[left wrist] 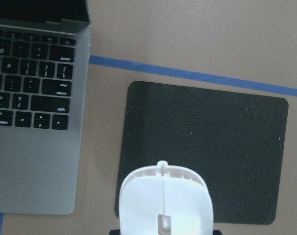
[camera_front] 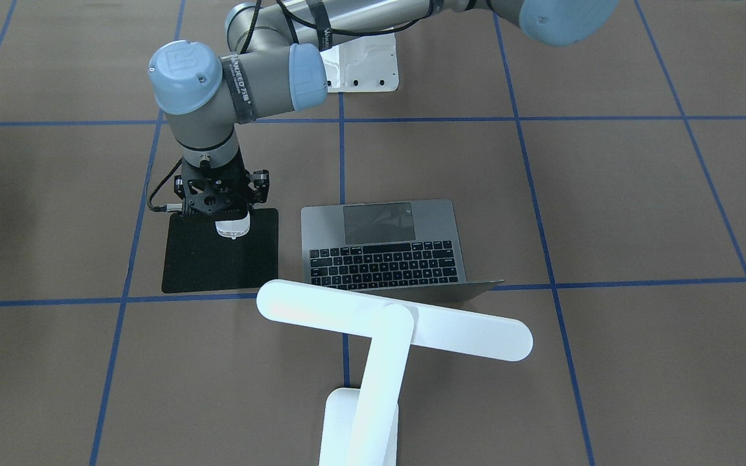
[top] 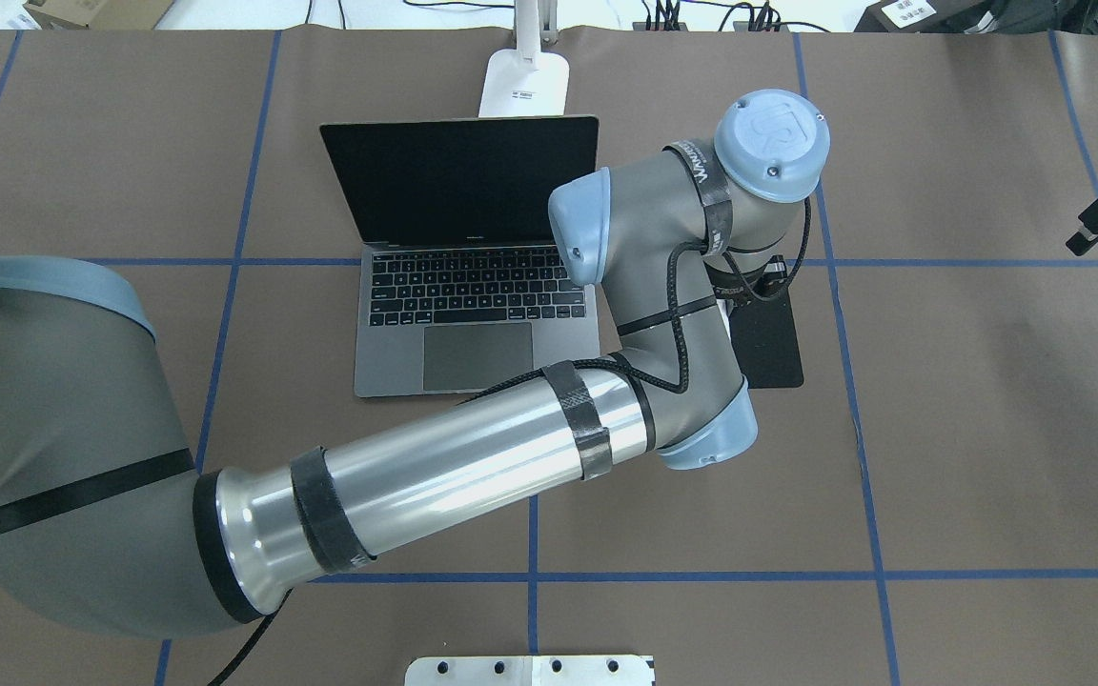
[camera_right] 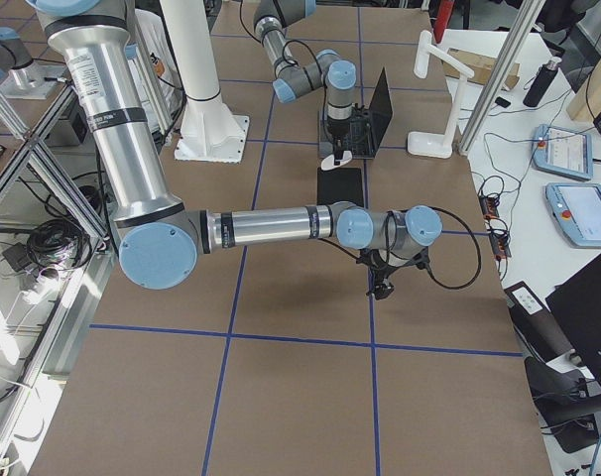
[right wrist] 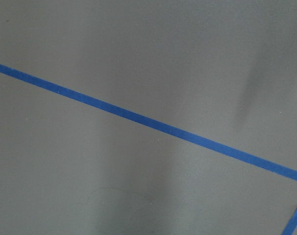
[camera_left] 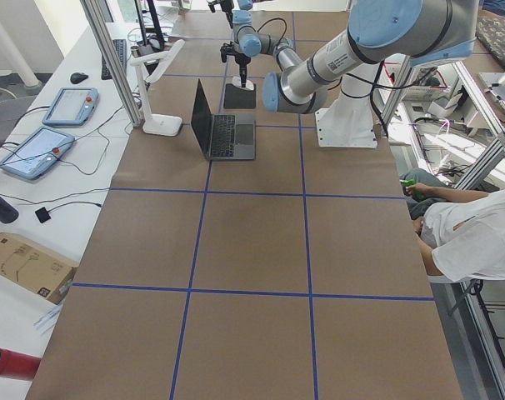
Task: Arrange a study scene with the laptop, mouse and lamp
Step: 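Carry the white mouse with the left gripper across onto the black mouse pad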
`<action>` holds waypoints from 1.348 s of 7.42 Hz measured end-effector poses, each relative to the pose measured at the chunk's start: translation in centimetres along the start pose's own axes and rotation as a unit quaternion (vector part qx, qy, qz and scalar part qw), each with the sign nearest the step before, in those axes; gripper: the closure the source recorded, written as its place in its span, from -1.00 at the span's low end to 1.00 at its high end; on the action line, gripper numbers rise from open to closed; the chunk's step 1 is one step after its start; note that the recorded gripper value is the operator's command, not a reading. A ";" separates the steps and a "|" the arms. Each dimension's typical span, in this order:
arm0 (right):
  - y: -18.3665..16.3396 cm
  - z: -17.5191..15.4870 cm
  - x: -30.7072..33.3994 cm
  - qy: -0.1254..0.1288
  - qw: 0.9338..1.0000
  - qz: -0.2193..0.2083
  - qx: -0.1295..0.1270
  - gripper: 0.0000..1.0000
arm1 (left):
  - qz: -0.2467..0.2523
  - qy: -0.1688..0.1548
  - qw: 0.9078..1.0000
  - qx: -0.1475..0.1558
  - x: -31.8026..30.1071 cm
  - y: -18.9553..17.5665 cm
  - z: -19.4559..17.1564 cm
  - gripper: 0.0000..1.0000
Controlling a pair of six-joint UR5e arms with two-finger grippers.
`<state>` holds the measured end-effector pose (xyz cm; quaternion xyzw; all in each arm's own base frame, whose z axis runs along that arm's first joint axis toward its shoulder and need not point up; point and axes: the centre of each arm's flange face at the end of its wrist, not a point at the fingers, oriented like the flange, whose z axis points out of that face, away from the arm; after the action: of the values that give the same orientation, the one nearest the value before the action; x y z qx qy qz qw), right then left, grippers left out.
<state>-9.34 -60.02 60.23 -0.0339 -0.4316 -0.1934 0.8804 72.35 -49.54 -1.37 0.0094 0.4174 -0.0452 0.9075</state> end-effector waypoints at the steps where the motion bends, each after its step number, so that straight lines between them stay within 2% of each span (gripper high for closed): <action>1: -0.1 0.2 -0.2 0.000 1.000 -0.004 0.000 -0.95 | 0.009 -0.009 1.000 0.011 0.5 0.0 1.4 0.14; 5: -0.3 0.8 -0.3 -0.001 1.000 -0.009 -0.001 -0.95 | 0.001 -0.012 1.000 0.028 1.7 0.3 4.0 0.13; 6: -0.3 0.9 -0.2 -0.002 1.000 -0.008 -0.002 -0.96 | -0.002 -0.013 0.999 0.032 1.7 0.5 4.5 0.07; 8: -0.3 1.1 -0.2 -0.003 1.000 -0.008 -0.003 -0.95 | -0.001 -0.016 0.999 0.037 1.6 0.5 5.1 -0.44; 9: -0.3 1.1 -0.2 -0.003 1.000 -0.008 -0.003 -0.95 | 0.001 -0.016 0.999 0.041 1.6 0.6 5.4 -0.93; 10: -0.3 1.1 -0.2 -0.003 1.000 -0.008 -0.003 -0.95 | 0.006 -0.015 0.999 0.045 1.5 0.7 5.7 -0.99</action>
<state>-10.44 -60.02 60.73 -0.0337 -0.4342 -0.2018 0.8773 77.75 -49.30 1.18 0.0517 0.4013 -0.0588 0.9126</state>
